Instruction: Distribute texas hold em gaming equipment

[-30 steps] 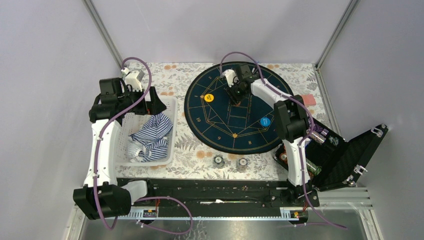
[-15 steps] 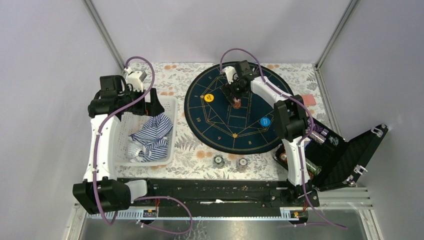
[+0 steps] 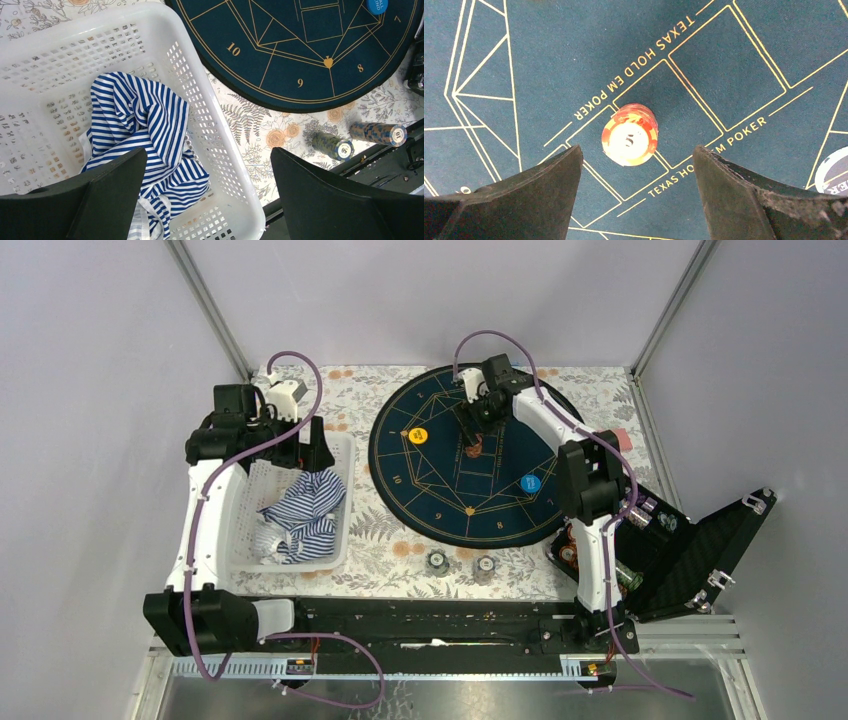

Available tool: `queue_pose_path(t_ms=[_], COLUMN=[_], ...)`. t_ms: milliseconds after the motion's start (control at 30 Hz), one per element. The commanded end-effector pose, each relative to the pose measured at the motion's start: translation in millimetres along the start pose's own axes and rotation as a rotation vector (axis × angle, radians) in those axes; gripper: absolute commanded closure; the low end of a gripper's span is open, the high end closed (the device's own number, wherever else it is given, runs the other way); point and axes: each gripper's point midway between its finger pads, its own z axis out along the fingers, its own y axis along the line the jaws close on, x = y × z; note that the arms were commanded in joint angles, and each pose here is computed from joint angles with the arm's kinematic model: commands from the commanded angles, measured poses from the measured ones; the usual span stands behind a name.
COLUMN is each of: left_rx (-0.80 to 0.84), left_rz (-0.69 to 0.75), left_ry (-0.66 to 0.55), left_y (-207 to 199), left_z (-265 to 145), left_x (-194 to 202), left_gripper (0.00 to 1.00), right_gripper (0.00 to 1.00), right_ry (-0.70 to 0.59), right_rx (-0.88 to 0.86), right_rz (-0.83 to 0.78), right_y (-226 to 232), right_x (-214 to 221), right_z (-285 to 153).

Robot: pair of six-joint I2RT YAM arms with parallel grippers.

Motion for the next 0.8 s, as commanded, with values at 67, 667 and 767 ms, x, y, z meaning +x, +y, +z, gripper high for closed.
queue_pose_path(t_ms=[67,667,767], left_rx=[-0.021,-0.046,-0.044], left_rz=[0.017,0.037,0.035], left_ry=[-0.065,-0.073,-0.069], left_y=[-1,-1,-1], left_z=[-10,-16,-15], left_x=[-22,-16,-15], left_gripper=[0.01,0.01,0.01], right_gripper=[0.13,0.27,0.35], right_ry=[-0.038,0.014,0.011], right_rx=[-0.02,-0.027,-0.012], right_rz=[0.013,0.026,0.024], right_y=[4,9,7], right_x=[-19,-9,-10], right_z=[-13,11,11])
